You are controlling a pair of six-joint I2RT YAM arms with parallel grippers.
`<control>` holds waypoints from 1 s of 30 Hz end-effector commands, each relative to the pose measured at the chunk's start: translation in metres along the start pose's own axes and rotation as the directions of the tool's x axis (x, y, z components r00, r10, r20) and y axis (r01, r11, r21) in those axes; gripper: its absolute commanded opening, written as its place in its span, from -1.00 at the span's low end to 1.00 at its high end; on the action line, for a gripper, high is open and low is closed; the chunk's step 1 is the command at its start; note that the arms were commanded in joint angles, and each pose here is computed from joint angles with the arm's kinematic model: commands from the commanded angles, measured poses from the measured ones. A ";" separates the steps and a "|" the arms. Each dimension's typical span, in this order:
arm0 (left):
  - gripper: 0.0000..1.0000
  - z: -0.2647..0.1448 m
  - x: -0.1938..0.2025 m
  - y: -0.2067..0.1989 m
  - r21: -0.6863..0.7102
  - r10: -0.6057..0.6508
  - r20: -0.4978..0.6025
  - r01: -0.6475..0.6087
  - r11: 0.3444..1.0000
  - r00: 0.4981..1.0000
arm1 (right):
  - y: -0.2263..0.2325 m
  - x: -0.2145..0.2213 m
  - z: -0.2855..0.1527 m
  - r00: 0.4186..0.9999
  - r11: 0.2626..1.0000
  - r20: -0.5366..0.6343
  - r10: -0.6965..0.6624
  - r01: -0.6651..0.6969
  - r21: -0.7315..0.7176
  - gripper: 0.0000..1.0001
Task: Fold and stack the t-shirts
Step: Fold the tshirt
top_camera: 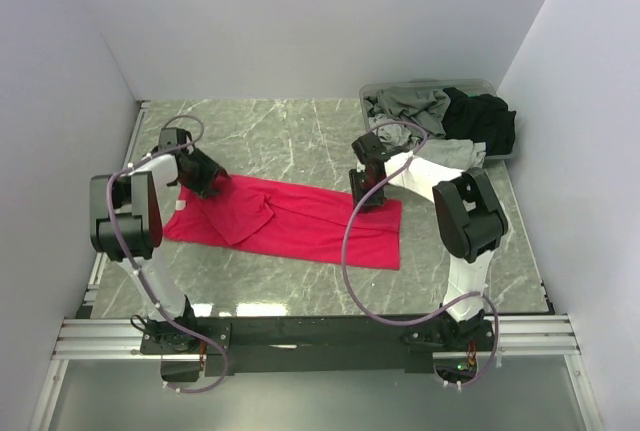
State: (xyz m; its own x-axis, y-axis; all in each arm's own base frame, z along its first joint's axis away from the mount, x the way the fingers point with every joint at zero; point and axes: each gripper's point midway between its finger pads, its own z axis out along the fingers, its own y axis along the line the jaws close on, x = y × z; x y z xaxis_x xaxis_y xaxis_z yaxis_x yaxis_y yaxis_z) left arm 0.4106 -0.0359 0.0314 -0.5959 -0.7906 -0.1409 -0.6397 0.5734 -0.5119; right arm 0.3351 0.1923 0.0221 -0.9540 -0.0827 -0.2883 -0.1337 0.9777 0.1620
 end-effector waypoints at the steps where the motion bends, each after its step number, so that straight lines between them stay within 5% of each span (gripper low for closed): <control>1: 0.21 0.018 -0.009 0.004 -0.039 0.043 -0.003 -0.043 0.998 0.999 | 0.002 0.013 0.006 0.999 1.000 -0.045 0.012 -0.013 -0.012 -0.19; 20: 0.20 0.064 -0.053 -0.028 -0.138 0.281 0.019 -0.276 0.951 0.959 | 0.064 0.093 0.013 0.974 0.997 -0.223 -0.037 0.021 -0.075 -0.21; 30: 0.24 0.049 -0.052 -0.027 -0.131 0.300 0.050 -0.292 0.947 0.953 | 0.070 0.086 -0.020 0.984 0.998 -0.165 -0.063 0.067 0.016 -0.21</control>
State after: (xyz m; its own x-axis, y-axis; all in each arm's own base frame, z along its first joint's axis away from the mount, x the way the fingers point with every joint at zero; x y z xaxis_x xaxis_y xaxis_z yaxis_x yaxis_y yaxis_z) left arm 0.5078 -0.0398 0.0343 -0.7147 -0.6154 -0.3323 -0.4532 0.7693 -0.4503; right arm 0.2451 0.2770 0.0185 -0.9646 -0.2020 -0.1693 -0.2384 0.9426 0.2338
